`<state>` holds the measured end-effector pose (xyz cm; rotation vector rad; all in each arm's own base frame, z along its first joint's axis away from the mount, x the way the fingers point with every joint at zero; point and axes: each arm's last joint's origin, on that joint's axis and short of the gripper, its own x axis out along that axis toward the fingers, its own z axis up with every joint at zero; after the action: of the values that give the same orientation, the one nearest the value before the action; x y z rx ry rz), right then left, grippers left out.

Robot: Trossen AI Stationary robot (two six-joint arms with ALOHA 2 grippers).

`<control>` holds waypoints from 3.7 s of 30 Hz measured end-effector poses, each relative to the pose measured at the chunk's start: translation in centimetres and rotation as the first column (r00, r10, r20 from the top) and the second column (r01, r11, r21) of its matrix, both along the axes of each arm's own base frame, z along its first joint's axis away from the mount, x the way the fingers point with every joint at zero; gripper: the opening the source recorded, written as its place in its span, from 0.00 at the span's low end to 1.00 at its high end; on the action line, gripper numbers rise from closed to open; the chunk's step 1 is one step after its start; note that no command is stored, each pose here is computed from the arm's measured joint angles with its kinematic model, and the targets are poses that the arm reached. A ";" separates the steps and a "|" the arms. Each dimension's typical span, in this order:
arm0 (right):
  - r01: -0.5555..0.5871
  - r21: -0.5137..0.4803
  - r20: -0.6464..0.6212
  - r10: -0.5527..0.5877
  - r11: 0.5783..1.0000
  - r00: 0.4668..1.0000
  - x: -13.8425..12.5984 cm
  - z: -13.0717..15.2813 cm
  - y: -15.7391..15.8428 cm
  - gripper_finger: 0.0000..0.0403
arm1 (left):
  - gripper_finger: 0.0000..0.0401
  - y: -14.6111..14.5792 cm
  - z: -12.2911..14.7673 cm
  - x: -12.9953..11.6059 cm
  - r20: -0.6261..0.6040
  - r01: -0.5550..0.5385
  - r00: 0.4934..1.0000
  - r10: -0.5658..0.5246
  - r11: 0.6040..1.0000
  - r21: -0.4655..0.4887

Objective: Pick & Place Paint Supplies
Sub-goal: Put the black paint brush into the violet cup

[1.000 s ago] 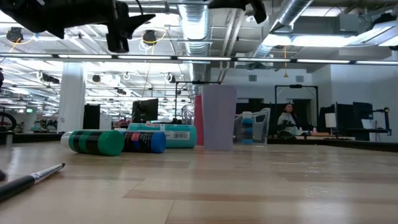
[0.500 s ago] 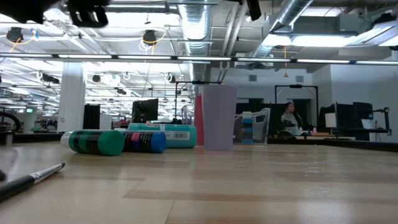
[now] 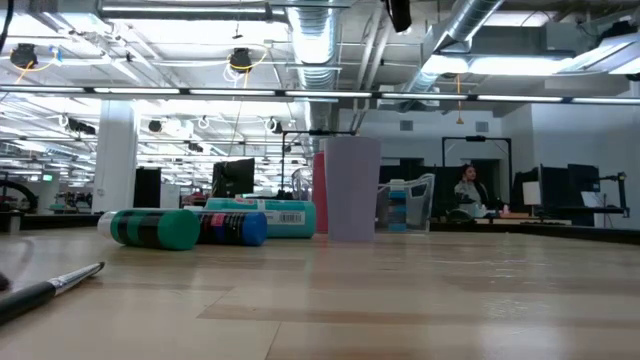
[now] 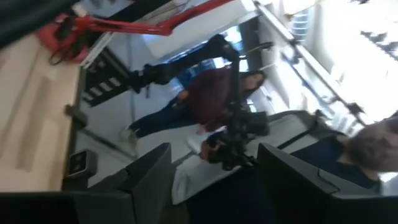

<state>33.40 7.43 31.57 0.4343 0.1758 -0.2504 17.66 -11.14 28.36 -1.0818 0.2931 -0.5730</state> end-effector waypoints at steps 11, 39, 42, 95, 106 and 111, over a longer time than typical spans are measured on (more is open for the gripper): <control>-0.228 0.087 -0.029 0.231 0.970 0.973 -0.2 -0.3 1.3 0.18 | 0.57 -4.8 0.4 2.2 -0.317 0.021 0.948 -0.011 0.999 0.028; -0.289 0.055 -0.109 0.294 0.956 0.950 -0.8 -1.0 2.6 0.18 | 0.51 -13.3 -9.9 -0.4 -0.909 0.321 0.340 0.240 0.879 0.352; -0.289 0.055 -0.116 0.293 0.956 0.949 -0.8 -1.0 2.6 0.18 | 0.49 -13.2 -11.0 -0.3 -0.905 0.334 0.309 0.293 0.857 0.392; -0.249 0.203 -0.140 0.280 0.947 0.950 -0.7 -1.5 1.7 0.18 | 0.12 -13.0 -16.7 2.6 -0.862 0.426 0.066 0.503 0.767 0.480; -0.249 0.203 -0.140 0.280 0.947 0.950 -0.7 -1.5 1.7 0.18 | 0.00 -11.3 -14.8 3.3 -0.813 0.325 0.149 0.563 0.748 0.578; -0.249 0.203 -0.140 0.280 0.947 0.950 -0.7 -1.5 1.7 0.18 | 0.00 -10.5 -11.6 3.4 -0.742 0.125 0.281 0.609 0.743 0.657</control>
<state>32.72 9.15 30.08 0.5667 0.4217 -0.0034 21.02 -21.65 16.74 -0.6439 1.2577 0.6006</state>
